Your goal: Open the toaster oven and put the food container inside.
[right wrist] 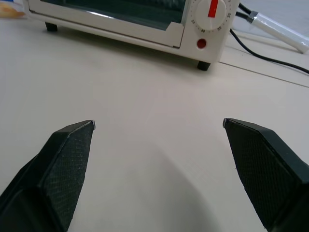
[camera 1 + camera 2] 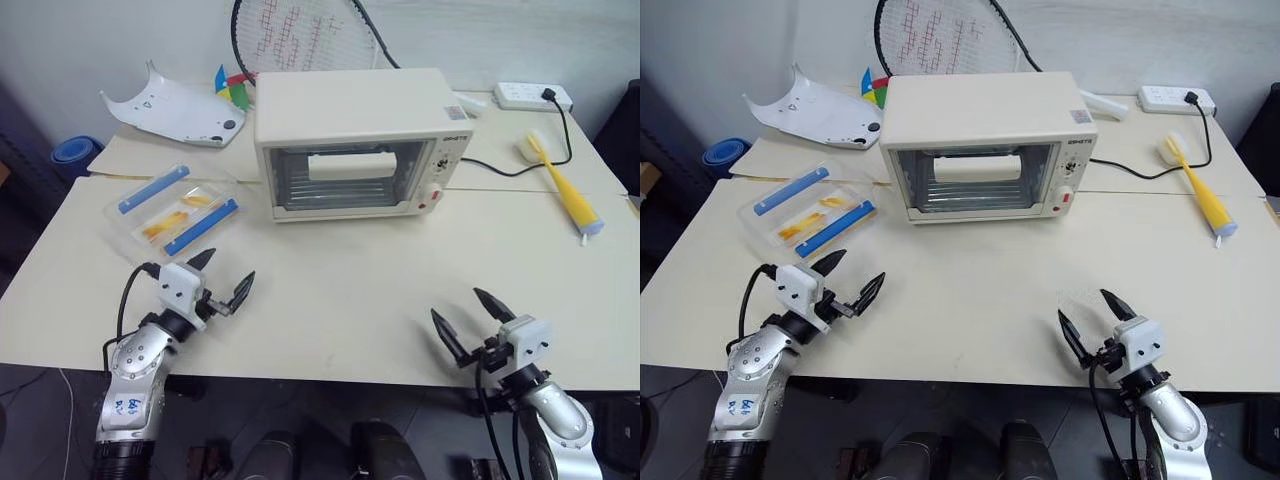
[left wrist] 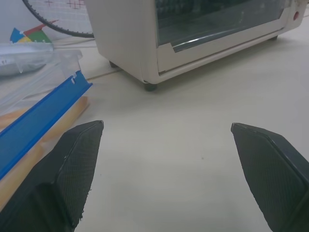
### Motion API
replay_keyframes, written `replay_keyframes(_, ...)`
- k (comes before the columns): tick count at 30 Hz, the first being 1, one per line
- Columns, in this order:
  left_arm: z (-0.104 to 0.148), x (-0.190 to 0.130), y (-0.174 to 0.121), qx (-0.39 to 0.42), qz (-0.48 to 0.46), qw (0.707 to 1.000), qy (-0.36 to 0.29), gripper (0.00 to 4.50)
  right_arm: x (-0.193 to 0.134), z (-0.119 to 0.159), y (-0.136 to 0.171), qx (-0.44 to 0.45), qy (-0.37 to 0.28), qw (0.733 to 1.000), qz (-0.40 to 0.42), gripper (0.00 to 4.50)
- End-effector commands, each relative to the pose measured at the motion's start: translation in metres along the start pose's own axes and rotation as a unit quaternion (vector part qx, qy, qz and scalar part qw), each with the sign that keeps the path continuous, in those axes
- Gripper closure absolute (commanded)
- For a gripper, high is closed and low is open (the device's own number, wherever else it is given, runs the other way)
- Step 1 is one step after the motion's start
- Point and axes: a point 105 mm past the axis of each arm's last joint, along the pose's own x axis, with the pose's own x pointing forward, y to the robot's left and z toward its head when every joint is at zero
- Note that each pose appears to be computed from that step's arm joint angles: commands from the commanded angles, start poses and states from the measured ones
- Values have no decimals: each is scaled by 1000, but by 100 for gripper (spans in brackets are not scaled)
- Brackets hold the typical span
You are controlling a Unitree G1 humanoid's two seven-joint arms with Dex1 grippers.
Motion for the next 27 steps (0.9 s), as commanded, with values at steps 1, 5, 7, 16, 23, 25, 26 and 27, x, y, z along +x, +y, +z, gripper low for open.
replay_keyframes(1, 7, 1, 4, 5, -8, 1000, -1, 0, 9, 9, 1, 5, -31, 999, 10, 5)
replay_keyframes(5, 22, -3, 6, -48, -32, 998, -22, 0, 36, 31, -5, 21, -66, 997, 35, 5)
replay_keyframes(7, 35, -8, 8, -71, -58, 995, -41, 0, 51, 43, -10, 21, -72, 996, 53, 5)
replay_keyframes(16, 81, -21, 15, -94, -180, 978, -53, 0, 129, 86, -27, 21, -54, 989, 133, 5)
replay_keyframes(23, 90, -17, 5, -89, -185, 977, -64, 0, 163, 109, -6, 26, -82, 976, 202, 5)
replay_keyframes(25, 88, -18, 4, -89, -180, 978, -62, 0, 168, 116, -2, 27, -94, 973, 210, 5)
replay_keyframes(26, 86, -19, 4, -87, -175, 979, -59, 0, 169, 120, 3, 23, -99, 970, 222, 5)
replay_keyframes(27, 85, -19, 5, -85, -170, 980, -58, 0, 169, 123, 6, 20, -104, 967, 231, 5)
